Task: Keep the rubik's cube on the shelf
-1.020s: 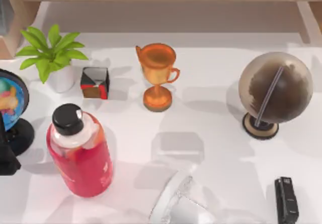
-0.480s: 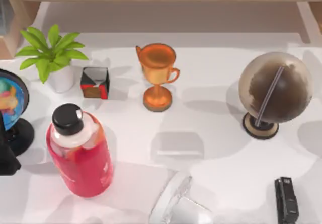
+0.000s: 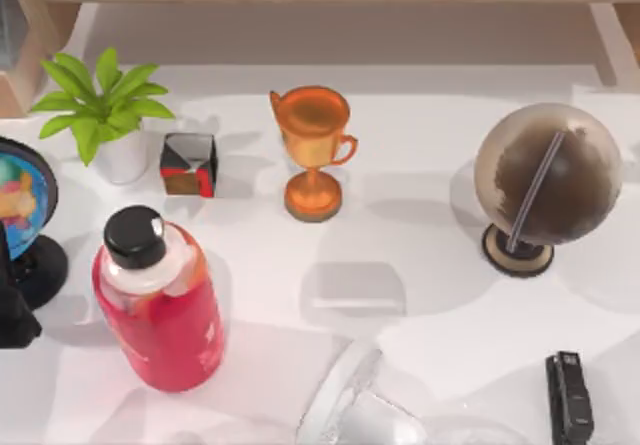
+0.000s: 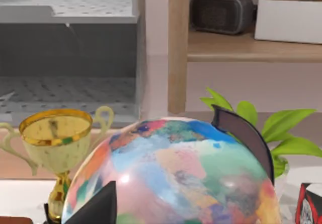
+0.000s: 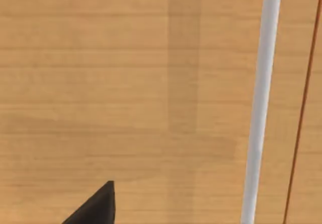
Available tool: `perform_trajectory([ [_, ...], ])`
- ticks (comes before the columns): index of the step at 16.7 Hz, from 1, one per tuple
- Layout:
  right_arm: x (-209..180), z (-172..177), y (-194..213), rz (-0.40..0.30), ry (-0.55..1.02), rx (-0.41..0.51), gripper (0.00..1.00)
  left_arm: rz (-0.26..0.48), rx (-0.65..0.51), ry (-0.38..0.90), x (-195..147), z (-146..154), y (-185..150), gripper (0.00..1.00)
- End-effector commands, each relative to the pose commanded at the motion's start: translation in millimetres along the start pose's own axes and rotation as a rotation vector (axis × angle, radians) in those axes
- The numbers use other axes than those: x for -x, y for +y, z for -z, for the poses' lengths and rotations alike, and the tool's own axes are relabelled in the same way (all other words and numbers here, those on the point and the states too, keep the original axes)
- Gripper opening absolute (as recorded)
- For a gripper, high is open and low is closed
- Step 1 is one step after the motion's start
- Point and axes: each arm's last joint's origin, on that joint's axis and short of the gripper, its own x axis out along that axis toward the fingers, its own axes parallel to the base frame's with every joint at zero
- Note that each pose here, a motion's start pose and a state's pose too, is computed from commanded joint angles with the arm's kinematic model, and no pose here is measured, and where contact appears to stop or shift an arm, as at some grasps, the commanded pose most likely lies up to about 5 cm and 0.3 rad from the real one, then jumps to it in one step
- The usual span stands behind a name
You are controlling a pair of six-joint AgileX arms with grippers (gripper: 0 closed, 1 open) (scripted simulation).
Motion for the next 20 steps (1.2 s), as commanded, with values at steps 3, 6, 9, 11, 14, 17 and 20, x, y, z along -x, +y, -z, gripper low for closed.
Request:
perform_trajectory([
  [3, -1, -2, 0, -0.003, -0.003, -0.003, 1.0, 0.0, 0.0, 0.0, 0, 0, 0, 1.0],
  [6, -11, -1, 0, 0.0, 0.0, 0.0, 1.0, 0.0, 0.0, 0.0, 0, 0, 0, 1.0],
  [9, -23, 0, 0, 0.0, 0.0, 0.0, 1.0, 0.0, 0.0, 0.0, 0, 0, 0, 1.0],
  [11, -25, 0, 0, 0.0, 0.0, 0.0, 1.0, 0.0, 0.0, 0.0, 0, 0, 0, 1.0],
  [14, -25, 0, 0, 0.0, 0.0, 0.0, 0.92, 0.0, 0.0, 0.0, 0, 0, 0, 1.0],
  [17, -25, 0, 0, 0.0, 0.0, 0.0, 0.7, 0.0, 0.0, 0.0, 0, 0, 0, 1.0],
  [20, -25, 0, 0, 0.0, 0.0, 0.0, 0.47, 0.0, 0.0, 0.0, 0, 0, 0, 1.0],
])
